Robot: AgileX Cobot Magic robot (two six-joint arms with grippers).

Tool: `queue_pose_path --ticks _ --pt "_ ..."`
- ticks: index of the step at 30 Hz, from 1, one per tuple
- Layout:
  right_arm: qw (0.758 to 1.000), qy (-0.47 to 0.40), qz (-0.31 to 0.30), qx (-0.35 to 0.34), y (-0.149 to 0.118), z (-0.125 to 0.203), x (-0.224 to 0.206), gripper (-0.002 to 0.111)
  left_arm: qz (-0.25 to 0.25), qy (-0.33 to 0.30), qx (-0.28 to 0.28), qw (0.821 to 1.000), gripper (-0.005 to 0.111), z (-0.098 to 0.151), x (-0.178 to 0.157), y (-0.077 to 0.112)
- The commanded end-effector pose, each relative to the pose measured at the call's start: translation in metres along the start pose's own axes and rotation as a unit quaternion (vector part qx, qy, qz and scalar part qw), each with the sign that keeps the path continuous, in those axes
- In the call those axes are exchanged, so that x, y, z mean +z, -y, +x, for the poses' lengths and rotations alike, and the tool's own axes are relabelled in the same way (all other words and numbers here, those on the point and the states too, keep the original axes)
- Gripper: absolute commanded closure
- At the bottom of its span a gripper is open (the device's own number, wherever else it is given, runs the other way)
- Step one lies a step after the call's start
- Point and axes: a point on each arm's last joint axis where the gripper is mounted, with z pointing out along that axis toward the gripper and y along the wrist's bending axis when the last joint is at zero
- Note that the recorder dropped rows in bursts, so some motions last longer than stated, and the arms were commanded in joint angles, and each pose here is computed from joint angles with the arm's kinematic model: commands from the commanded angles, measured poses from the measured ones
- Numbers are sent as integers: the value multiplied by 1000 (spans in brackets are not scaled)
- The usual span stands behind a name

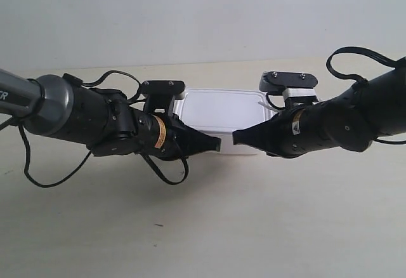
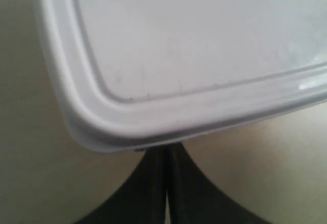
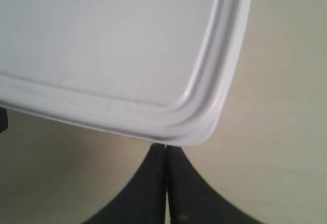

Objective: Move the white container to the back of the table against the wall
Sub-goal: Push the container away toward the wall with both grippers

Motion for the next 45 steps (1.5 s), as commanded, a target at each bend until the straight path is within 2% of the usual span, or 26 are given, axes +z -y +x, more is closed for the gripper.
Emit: queue_pose_path --ticks 1,12,20,31,45 --pt "1000 -5 4 1 2 -2 11 108 0 -3 2 1000 107 1 7 -1" --pt "1000 4 3 1 -2 -16 25 108 4 10 12 1000 107 -9 14 2" --pt "1000 7 7 1 -6 -32 36 108 -20 14 31 999 107 -20 16 0" --pt "1000 15 8 1 -11 -49 47 108 -29 28 9 999 107 -32 21 -25" --pt "1000 17 10 0 -10 -53 56 108 -24 45 11 999 107 -45 28 -22"
